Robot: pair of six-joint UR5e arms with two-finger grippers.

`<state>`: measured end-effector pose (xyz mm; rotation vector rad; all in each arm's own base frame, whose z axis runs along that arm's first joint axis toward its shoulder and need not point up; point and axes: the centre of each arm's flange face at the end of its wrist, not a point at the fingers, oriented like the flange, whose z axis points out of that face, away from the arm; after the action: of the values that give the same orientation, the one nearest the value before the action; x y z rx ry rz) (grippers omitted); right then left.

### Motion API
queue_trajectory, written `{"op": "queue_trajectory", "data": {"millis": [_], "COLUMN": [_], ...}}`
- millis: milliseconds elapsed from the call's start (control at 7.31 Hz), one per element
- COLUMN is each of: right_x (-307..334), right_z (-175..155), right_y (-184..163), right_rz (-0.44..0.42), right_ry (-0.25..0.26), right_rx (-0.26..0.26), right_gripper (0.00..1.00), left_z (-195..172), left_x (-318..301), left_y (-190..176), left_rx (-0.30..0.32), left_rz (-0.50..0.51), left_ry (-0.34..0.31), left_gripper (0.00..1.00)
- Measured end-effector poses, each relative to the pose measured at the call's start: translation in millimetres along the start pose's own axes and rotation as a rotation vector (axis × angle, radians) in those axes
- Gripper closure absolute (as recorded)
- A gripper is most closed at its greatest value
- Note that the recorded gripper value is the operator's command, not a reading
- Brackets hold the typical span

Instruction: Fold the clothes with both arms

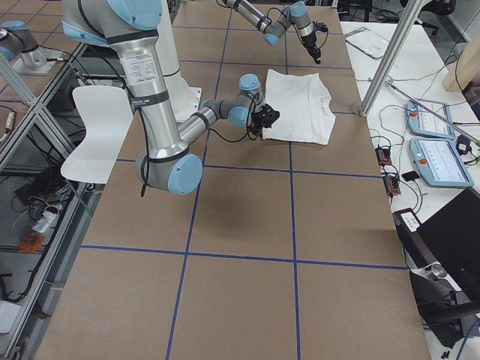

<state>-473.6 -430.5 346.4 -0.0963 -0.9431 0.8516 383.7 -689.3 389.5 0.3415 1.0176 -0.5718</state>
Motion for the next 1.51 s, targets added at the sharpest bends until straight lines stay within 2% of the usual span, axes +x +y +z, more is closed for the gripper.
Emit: {"op": "queue_trajectory", "data": {"millis": [547,821,1095,1232,1369,1506], "right_x": [0.1,-0.5,0.0,0.1,0.2,0.6], "right_z": [10.1,15.4,19.7,20.5,20.9,21.3], "right_y": [0.8,-8.0,-8.0,-6.8,-5.4,-3.3], "right_rz": [0.018,0.064,0.089,0.092,0.093,0.104], "right_ry": [-0.005,-0.005,-0.001,0.0,0.001,0.001], "right_rx": [0.035,0.063,0.066,0.065,0.064,0.061], "right_gripper": [0.3,0.29,0.3,0.5,1.0,1.0], "left_z": [1.4,1.6,1.5,1.5,1.1,0.6], "left_x": [-6.9,-8.1,-7.9,-7.7,-6.8,-5.8], "left_y": [0.4,0.7,1.0,1.2,1.4,1.5], "left_rx": [0.002,0.001,0.002,0.002,0.002,0.002], "left_rz": [0.0,-0.001,-0.001,0.0,0.0,0.0], "left_ry": [-0.007,-0.009,-0.01,-0.01,-0.009,-0.008], "left_gripper": [0.68,0.68,0.68,0.68,0.68,0.68]}}
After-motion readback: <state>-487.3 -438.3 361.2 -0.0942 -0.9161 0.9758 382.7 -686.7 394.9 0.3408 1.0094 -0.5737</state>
